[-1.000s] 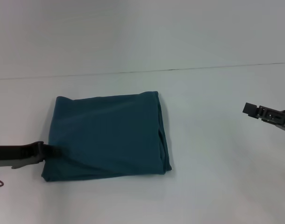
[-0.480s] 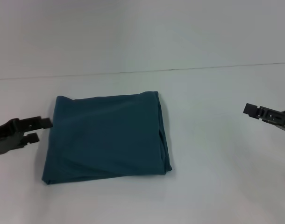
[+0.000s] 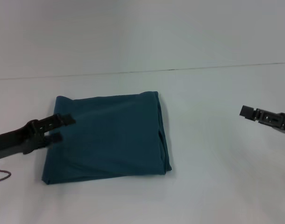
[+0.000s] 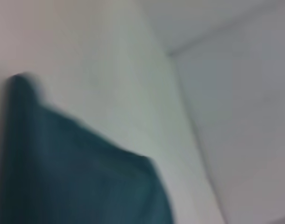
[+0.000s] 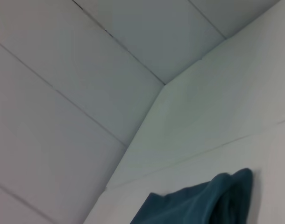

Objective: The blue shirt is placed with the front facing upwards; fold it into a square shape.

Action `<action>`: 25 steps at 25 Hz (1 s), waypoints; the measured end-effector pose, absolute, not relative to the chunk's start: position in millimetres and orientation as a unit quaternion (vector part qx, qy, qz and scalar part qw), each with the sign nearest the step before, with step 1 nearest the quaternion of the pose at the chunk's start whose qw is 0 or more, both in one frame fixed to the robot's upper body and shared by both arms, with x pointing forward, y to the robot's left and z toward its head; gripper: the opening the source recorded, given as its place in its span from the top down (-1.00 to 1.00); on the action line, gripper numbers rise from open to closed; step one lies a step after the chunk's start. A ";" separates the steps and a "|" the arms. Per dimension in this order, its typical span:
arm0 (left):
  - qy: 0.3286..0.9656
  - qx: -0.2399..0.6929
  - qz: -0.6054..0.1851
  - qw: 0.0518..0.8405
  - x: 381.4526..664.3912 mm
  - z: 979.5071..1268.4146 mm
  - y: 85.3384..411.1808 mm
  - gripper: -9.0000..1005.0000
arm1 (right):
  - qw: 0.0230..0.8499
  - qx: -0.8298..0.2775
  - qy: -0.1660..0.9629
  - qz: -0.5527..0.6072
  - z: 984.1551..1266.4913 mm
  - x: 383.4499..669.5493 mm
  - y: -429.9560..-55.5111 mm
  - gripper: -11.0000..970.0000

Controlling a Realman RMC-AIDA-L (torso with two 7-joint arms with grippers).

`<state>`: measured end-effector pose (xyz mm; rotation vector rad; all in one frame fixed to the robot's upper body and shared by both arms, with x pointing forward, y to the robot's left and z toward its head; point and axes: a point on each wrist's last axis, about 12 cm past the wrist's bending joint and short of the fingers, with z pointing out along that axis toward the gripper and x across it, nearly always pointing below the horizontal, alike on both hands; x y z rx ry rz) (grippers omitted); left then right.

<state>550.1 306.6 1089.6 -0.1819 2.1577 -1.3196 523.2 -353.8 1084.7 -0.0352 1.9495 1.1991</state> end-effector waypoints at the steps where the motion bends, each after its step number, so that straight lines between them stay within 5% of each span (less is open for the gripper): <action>1: 0.807 -0.038 -0.499 0.314 547.6 1091.0 305.3 -0.89 | 0.409 -0.023 0.776 0.479 1084.9 523.0 -351.2 -0.23; 5: 0.766 0.177 -0.487 0.381 525.4 1096.8 296.8 -0.89 | 0.410 -0.140 0.768 0.472 1087.3 520.0 -335.0 -0.23; 8: 0.745 0.248 -0.468 0.405 515.1 1097.5 298.9 -0.89 | 0.400 -0.225 0.756 0.467 1086.1 519.4 -318.4 -0.23; 25: 0.752 0.292 -0.460 0.372 492.6 1080.5 300.3 -0.89 | 0.300 -0.286 0.749 0.516 1067.9 526.5 -238.9 -0.23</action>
